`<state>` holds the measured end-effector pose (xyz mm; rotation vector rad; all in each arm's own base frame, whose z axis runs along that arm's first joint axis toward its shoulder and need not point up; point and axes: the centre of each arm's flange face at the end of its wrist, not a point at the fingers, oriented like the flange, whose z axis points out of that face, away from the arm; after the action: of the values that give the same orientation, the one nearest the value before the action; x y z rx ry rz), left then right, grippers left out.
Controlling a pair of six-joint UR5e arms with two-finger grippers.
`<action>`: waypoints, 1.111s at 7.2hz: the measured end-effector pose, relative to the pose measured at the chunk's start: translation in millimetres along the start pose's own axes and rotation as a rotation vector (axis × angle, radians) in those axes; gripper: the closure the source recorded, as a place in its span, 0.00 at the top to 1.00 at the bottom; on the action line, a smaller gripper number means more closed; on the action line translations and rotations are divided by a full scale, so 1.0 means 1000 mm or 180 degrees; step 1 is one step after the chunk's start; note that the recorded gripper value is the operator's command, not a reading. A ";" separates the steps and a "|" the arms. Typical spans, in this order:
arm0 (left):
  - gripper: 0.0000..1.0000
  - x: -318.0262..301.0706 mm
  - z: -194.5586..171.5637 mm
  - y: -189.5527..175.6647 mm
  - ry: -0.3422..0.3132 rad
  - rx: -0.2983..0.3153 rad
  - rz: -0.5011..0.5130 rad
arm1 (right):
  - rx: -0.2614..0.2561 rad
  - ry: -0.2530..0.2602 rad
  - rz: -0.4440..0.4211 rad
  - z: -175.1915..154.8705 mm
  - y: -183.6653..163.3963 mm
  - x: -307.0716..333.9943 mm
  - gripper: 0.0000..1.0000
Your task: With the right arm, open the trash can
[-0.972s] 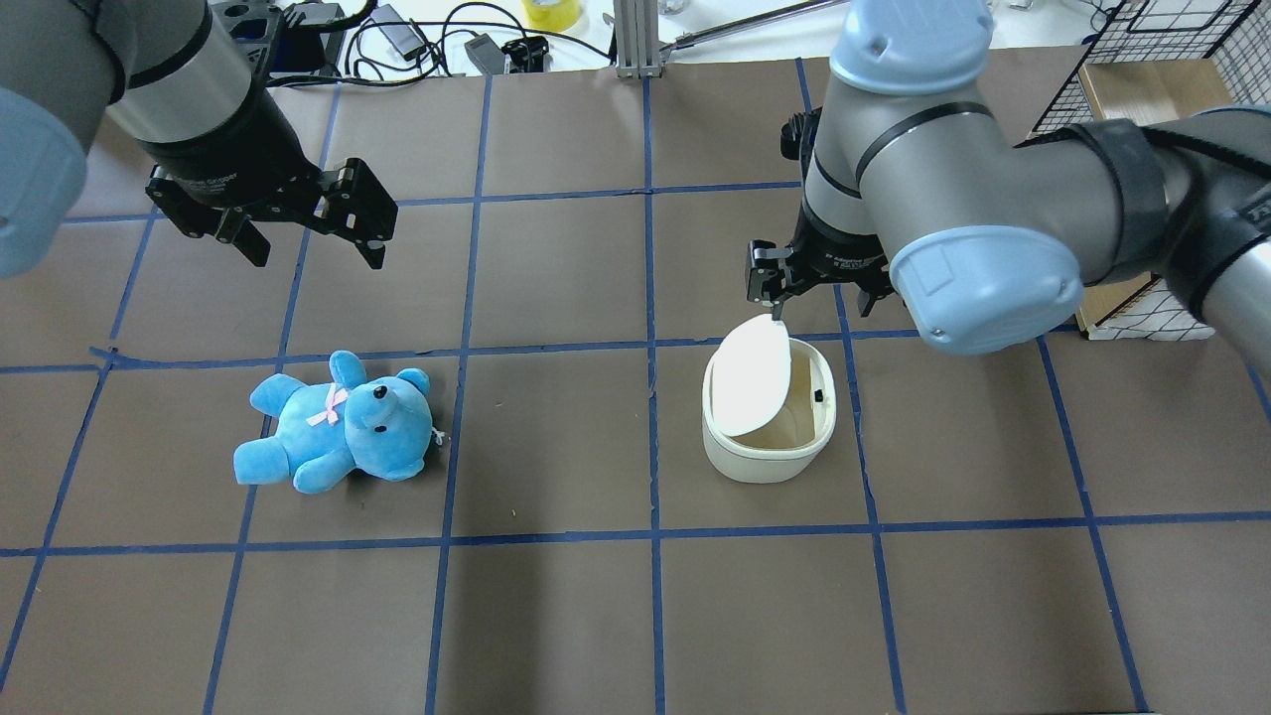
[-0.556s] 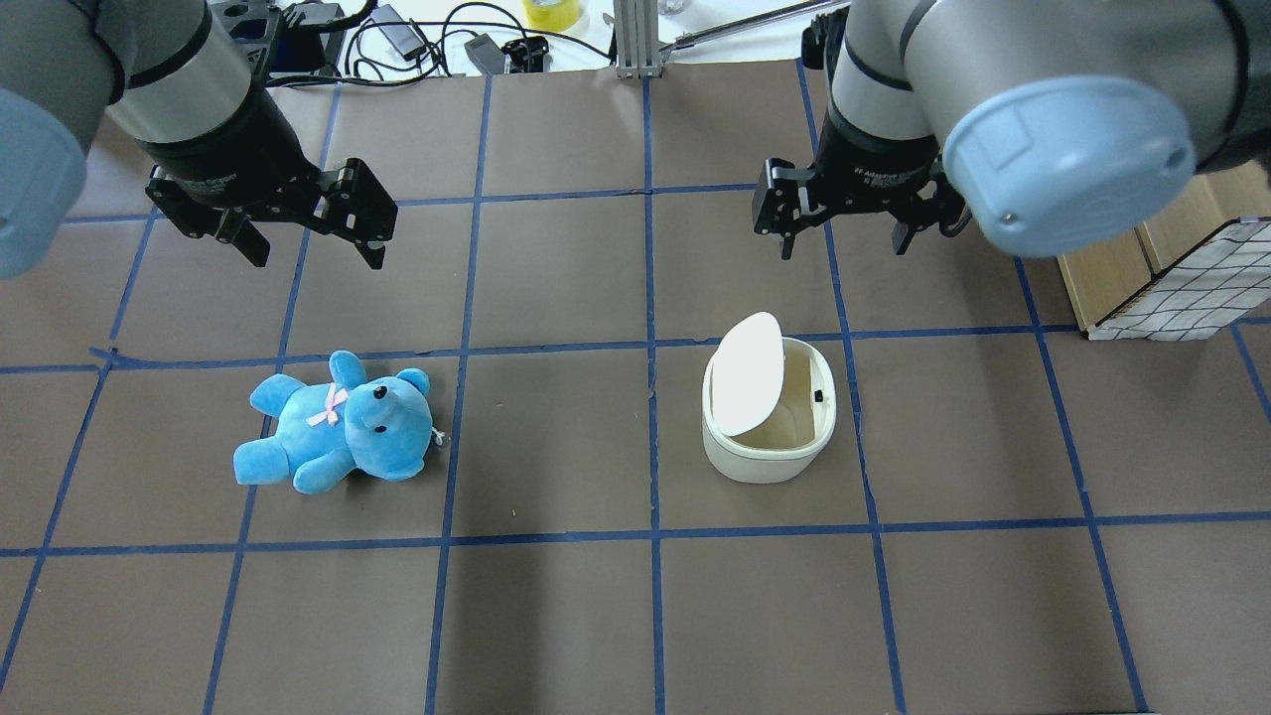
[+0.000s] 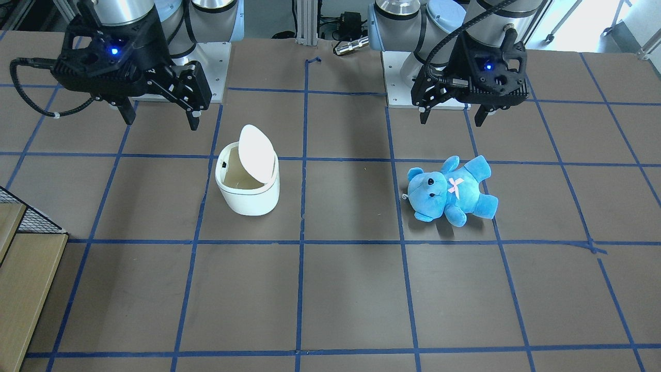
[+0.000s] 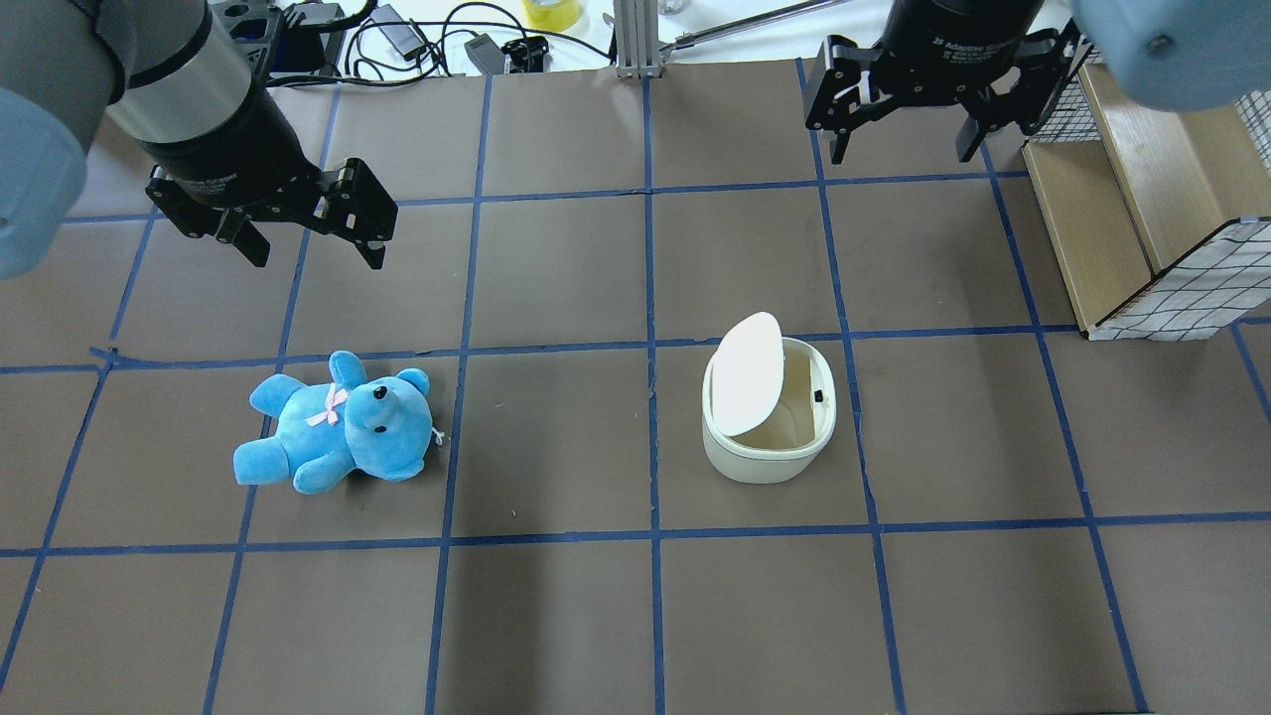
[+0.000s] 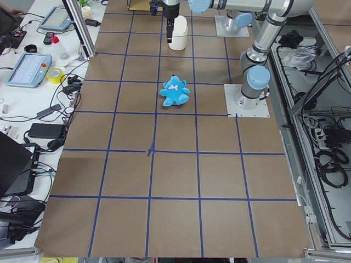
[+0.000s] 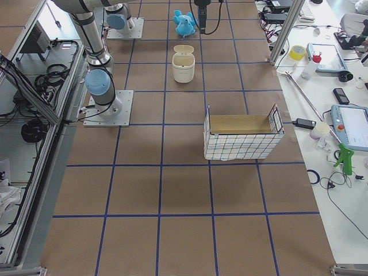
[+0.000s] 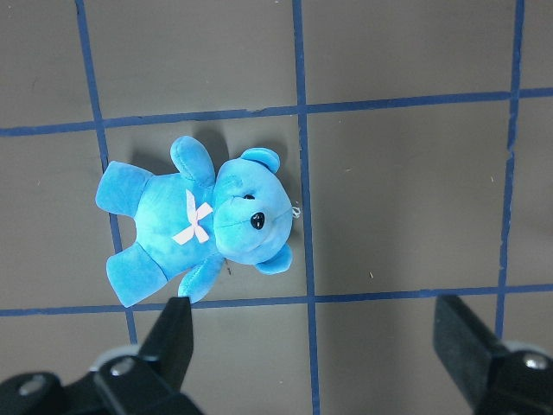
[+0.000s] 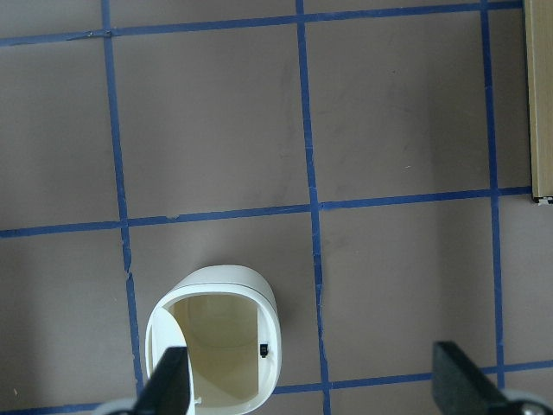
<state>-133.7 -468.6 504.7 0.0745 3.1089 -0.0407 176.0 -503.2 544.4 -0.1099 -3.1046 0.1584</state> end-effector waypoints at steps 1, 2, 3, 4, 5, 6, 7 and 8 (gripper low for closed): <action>1.00 0.000 0.000 0.000 0.0000 0.0000 0.0000 | -0.0003 -0.0005 0.0039 0.000 -0.005 0.010 1.00; 1.00 0.000 0.000 0.000 0.0000 0.0000 0.0000 | -0.0024 -0.0026 0.0071 0.002 -0.010 0.024 1.00; 1.00 0.000 0.000 0.000 0.0000 0.0000 0.0000 | -0.0050 -0.0076 0.0026 0.003 -0.016 0.040 1.00; 1.00 0.000 0.000 0.000 0.0000 0.0000 0.0000 | -0.0058 -0.0112 -0.0051 0.004 -0.019 0.049 1.00; 1.00 0.000 0.000 0.000 0.0000 0.0000 0.0000 | -0.0055 -0.0131 -0.0094 0.004 -0.019 0.052 1.00; 1.00 0.000 0.000 0.000 0.0000 0.0000 0.0000 | -0.0030 -0.0148 -0.0113 0.003 -0.020 0.052 1.00; 1.00 0.000 0.000 0.000 0.0000 0.0000 0.0000 | 0.0014 -0.0169 -0.0115 0.002 -0.021 0.052 1.00; 1.00 0.000 0.000 0.000 0.0000 0.0000 0.0000 | 0.0056 -0.0183 -0.0106 0.000 -0.022 0.051 1.00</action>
<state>-133.7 -468.6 504.7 0.0745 3.1089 -0.0406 123.5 -521.1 547.8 -0.0541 -3.1595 0.1914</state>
